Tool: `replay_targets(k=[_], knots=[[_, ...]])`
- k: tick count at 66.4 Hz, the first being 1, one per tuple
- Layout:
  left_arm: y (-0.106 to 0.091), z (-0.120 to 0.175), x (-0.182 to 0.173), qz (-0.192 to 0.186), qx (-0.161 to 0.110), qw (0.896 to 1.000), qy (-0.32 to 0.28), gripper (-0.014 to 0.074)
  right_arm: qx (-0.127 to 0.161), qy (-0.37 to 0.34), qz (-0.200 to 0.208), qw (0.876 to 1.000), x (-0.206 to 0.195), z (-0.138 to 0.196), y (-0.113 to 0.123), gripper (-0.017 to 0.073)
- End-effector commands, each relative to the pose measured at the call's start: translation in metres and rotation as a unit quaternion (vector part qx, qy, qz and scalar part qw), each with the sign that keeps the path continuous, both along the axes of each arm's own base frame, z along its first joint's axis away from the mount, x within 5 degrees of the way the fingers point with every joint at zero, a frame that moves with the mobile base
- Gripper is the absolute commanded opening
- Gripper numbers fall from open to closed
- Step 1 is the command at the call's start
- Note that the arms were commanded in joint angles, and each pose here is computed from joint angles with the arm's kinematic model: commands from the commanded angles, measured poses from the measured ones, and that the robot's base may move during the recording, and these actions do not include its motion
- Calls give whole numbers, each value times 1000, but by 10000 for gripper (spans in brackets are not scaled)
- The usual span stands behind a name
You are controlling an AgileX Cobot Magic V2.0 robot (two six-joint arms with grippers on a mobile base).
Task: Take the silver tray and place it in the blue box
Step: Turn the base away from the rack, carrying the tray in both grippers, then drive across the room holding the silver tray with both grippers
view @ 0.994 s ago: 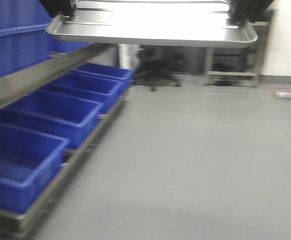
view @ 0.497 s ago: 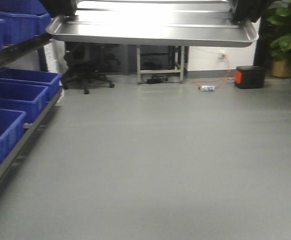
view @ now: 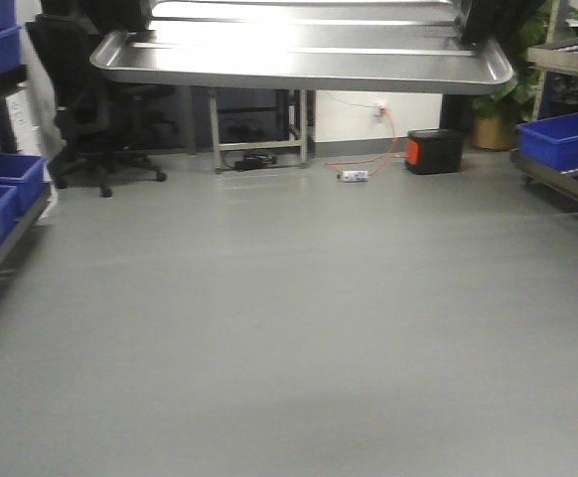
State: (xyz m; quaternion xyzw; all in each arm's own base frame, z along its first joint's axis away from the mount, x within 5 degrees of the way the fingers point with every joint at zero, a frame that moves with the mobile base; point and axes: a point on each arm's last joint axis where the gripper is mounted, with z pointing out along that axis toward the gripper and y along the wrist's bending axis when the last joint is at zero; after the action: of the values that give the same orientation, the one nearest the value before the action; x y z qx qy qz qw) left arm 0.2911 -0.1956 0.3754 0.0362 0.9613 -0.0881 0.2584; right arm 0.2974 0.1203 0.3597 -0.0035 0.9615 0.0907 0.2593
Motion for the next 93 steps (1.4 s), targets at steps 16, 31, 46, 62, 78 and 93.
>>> replay_targets(k=[16,31,46,62,78,93], knots=[[13,29,-6,9,0,998,-57,-105,-17,-50,-1,999,-5,24,-11,59],[13,29,-6,9,0,998,-57,-105,-17,-50,-1,999,-5,24,-11,59],[13,29,-6,9,0,998,-57,-105,-17,-50,-1,999,-5,24,-11,59],[13,29,-6,9,0,998,-57,-105,-17,-49,-1,999,-5,24,-11,59],[13,28,-6,9,0,998,-57,-105,-17,-49,-1,999,-5,24,-11,59],[12,28,-6,8,-3,998,-55,-105,-17,-50,-1,999,-5,24,-11,59]])
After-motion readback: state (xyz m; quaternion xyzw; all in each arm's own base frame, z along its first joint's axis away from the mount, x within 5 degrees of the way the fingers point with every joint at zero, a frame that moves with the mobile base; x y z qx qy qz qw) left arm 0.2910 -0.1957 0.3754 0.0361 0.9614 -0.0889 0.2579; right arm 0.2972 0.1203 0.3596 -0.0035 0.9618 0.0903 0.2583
